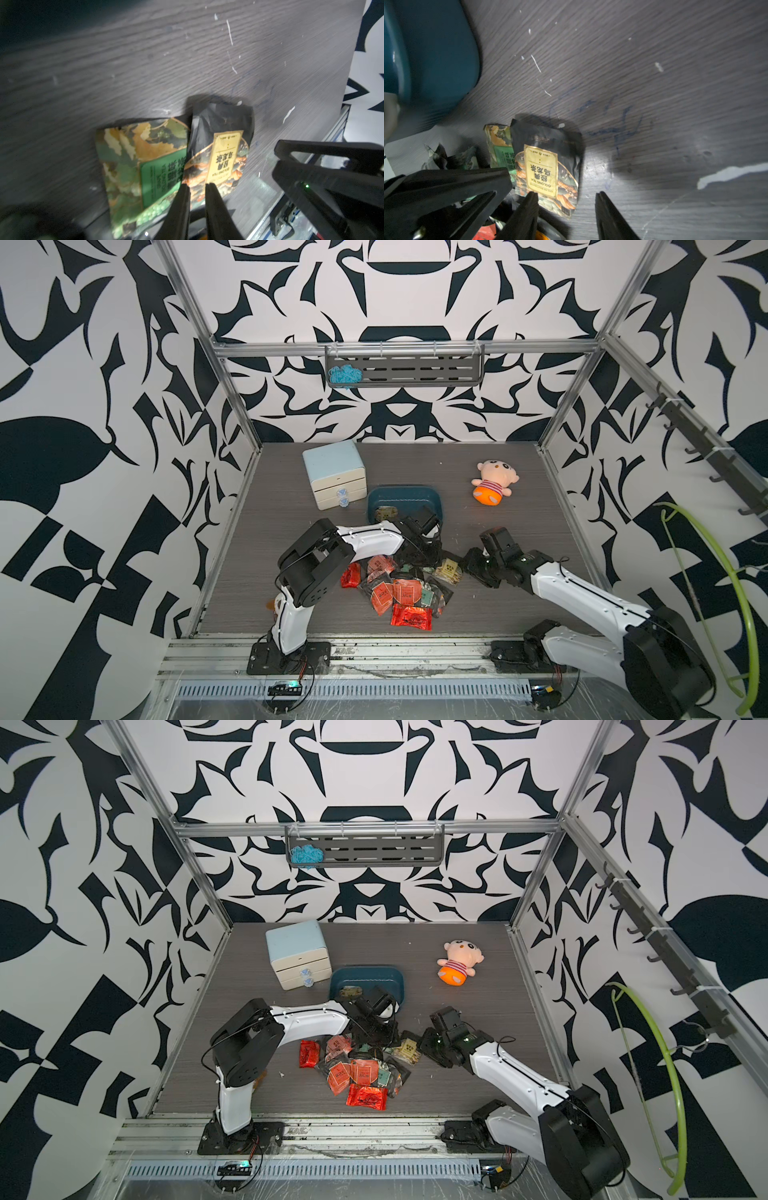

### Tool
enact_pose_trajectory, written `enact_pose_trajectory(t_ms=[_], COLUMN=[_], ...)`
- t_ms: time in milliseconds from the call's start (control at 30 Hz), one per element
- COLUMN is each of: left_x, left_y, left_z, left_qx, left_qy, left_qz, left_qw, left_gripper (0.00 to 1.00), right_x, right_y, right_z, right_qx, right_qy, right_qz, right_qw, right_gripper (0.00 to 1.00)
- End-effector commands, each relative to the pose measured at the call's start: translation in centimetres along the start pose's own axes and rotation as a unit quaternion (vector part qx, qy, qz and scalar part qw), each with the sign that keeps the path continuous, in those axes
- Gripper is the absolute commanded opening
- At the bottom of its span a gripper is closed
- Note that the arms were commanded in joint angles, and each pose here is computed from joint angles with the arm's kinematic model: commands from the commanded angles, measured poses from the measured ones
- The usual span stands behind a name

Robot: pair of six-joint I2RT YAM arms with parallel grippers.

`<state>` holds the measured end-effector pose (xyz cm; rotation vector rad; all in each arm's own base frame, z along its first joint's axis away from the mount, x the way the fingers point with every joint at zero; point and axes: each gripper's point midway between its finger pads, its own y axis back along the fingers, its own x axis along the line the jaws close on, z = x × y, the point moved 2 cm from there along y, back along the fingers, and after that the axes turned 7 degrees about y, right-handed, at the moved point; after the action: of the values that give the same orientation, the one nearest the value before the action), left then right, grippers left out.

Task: Put the tea bags into the storage box
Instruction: Pick up the tea bag from the center of the board.

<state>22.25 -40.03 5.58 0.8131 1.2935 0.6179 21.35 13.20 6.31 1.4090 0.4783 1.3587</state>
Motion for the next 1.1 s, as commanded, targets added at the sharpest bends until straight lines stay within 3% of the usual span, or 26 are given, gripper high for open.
enact_pose_trajectory(t_ms=[0,433,767,1067], left_x=[0.2,2.1,2.1,2.7], left_y=[-0.9,-2.4,-2.0,-2.3], left_z=[-0.8,-1.3,-1.4,-1.5], left_qx=[0.029,0.045,0.042,0.043], left_qy=[0.005,0.024,0.026,0.030], left_qz=[0.010,0.056,0.057,0.067], left_qw=[1.000,0.997,0.997,0.996], left_gripper=[0.18,0.17,0.17,0.17], right_x=[-0.1,-0.1,-0.1,-0.1], right_y=[-0.2,-1.6,-2.7,-3.4], right_z=[0.2,-0.3,-0.4,-0.4], right_qx=[-0.006,0.007,0.014,0.017], right_qy=[-0.009,-0.019,-0.023,-0.027], right_qz=[0.002,0.014,0.019,0.020], right_qw=[1.000,1.000,0.999,0.999], right_gripper=[0.49,0.49,0.49,0.41])
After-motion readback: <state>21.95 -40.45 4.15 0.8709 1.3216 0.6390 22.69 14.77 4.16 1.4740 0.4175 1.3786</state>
